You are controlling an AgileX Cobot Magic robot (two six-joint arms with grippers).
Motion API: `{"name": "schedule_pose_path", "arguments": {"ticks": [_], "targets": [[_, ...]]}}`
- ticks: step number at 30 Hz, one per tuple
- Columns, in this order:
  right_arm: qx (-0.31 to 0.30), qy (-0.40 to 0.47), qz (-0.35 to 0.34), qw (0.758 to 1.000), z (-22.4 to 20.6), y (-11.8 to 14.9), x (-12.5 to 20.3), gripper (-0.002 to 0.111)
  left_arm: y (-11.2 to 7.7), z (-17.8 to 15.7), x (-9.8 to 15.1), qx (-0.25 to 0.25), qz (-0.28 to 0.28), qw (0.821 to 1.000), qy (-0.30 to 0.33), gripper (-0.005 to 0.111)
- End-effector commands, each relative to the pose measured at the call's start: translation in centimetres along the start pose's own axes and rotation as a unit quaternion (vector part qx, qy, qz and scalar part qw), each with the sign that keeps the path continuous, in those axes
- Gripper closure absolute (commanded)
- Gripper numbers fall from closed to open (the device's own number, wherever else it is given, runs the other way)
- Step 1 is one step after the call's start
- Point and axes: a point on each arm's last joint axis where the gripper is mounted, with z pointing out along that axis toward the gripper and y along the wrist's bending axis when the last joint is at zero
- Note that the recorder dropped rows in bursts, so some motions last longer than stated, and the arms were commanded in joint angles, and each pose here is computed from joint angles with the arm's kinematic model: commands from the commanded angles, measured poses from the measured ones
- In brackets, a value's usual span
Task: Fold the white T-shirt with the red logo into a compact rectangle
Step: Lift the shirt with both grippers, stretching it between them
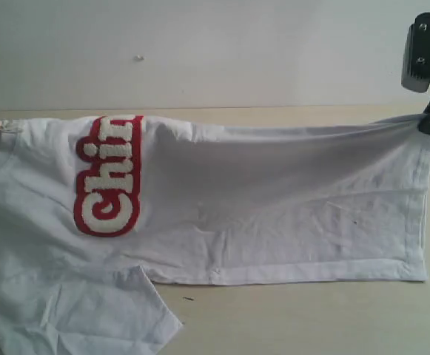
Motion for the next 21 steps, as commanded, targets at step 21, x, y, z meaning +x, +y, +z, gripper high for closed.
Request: {"name": "schedule_pose_path", "arguments": {"ticks": [21], "targets": [[0.179,-0.117,0.084,0.973,-16.5,5.2,-0.3,0.108,-4.7,-19.5,1.4,-0.288,-0.203,0.934,-0.057,0.107]]}}
